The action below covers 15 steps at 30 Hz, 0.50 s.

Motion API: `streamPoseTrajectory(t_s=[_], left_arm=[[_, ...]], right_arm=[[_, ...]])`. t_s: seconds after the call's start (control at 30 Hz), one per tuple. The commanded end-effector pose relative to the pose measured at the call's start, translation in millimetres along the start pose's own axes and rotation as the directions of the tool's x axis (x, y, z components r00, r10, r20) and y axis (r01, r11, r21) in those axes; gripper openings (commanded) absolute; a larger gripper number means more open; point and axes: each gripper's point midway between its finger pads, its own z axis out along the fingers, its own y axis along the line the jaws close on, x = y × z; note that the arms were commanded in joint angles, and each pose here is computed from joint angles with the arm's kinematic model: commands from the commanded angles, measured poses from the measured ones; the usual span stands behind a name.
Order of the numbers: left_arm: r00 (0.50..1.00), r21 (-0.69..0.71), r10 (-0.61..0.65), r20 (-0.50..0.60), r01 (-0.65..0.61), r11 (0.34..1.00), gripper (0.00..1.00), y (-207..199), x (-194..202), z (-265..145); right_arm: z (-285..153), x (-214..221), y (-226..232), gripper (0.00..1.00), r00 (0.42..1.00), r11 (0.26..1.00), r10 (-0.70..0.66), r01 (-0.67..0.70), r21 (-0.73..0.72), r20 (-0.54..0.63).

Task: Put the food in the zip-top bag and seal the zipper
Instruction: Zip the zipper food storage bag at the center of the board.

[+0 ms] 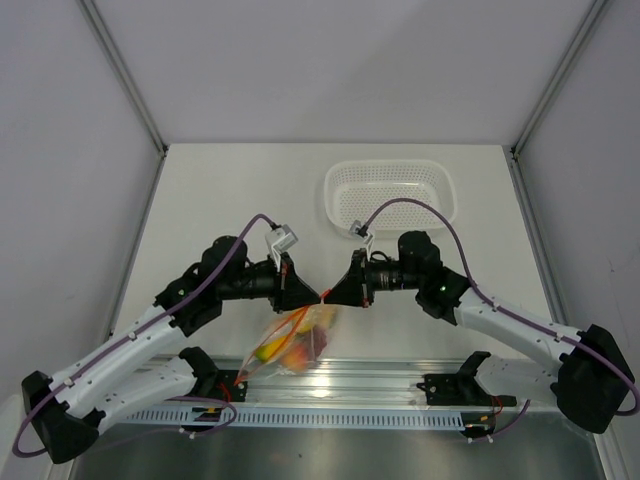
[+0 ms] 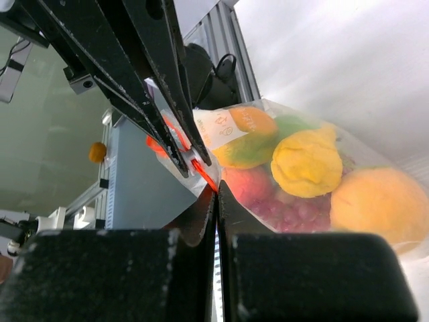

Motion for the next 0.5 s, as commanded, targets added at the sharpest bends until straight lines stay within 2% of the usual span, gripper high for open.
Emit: streamPoseTrajectory(t_s=[0.0, 0.27, 0.47], left_arm=[[1.000, 0.026, 0.014, -0.012, -0.014, 1.000, 0.01, -11.2, -0.8, -7.5], [1.000, 0.006, 0.013, -0.016, -0.013, 1.000, 0.01, -11.0, 5.2, -16.1], [1.000, 0.002, 0.016, -0.017, -0.016, 1.000, 0.00, -13.5, 6.9, -22.1]], right_arm=[[-6.6, -33.7, 2.8, 0.00, 0.990, 0.999, -0.048, 0.045, 0.025, 0.133], [-14.3, -31.9, 0.5, 0.00, 0.989, 0.999, -0.039, 0.038, 0.015, 0.139], [-12.4, -13.1, 17.8, 0.00, 0.992, 0.989, -0.124, 0.125, -0.078, 0.010]])
